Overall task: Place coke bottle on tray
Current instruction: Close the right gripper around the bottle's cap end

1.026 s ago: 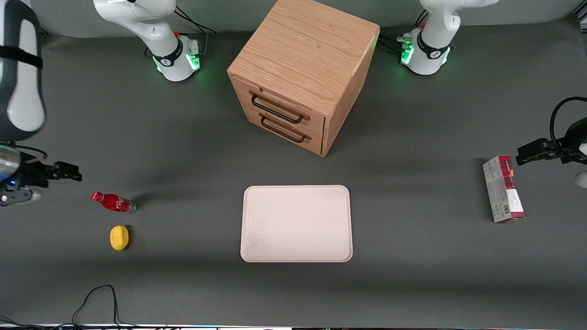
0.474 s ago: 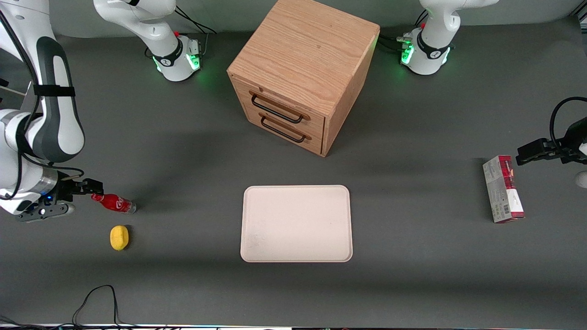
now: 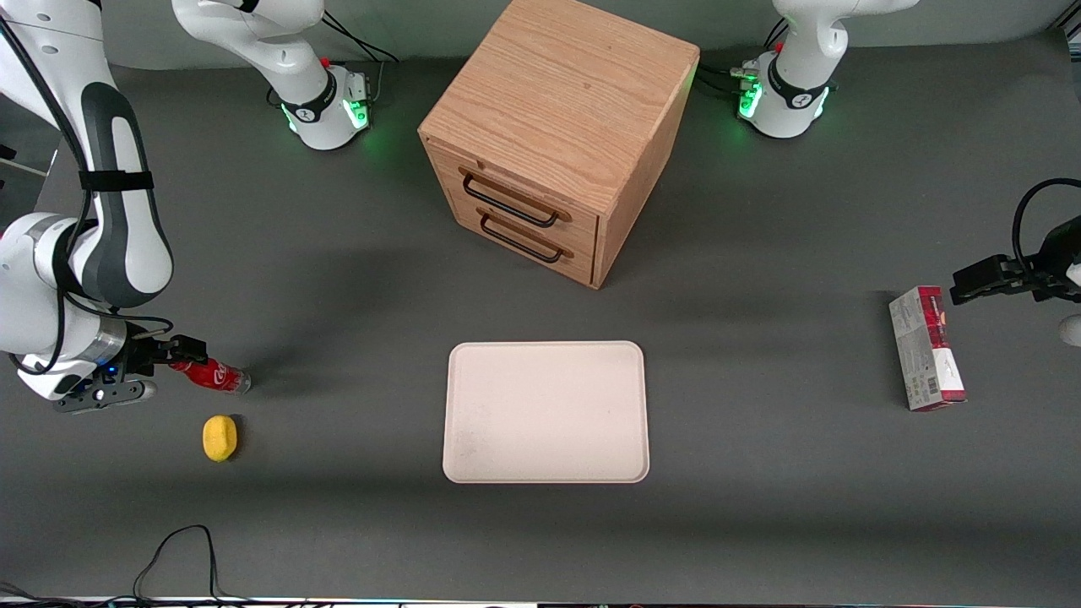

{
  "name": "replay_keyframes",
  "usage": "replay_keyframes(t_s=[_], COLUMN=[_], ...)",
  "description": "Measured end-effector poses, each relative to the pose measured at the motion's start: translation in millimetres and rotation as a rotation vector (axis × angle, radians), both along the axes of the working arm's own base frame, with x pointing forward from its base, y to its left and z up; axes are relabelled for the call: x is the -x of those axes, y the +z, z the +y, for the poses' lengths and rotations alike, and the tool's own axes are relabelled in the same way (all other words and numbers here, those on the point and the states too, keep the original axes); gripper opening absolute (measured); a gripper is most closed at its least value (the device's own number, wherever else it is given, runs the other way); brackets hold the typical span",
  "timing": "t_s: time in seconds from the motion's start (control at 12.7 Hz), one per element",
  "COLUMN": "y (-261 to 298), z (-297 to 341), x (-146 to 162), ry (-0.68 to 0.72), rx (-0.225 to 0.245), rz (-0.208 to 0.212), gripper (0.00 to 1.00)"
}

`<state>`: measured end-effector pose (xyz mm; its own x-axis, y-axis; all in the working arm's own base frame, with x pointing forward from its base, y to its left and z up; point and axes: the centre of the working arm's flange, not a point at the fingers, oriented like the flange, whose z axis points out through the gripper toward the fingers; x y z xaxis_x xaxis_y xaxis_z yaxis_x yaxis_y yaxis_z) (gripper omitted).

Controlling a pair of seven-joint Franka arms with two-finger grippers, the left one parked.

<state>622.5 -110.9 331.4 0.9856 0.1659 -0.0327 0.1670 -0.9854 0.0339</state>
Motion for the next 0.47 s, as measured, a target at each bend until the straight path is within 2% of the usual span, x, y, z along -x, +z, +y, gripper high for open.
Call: replay_keyframes(t_s=[0.16,0.47], y=[-1.8,-3.1], z=[-0.1,-0.3], x=[1.1,2.0], ry=[-0.001,-0.001], rx=[-0.001,-0.001], rz=[0.004,0.007], gripper=[0.99,0.55])
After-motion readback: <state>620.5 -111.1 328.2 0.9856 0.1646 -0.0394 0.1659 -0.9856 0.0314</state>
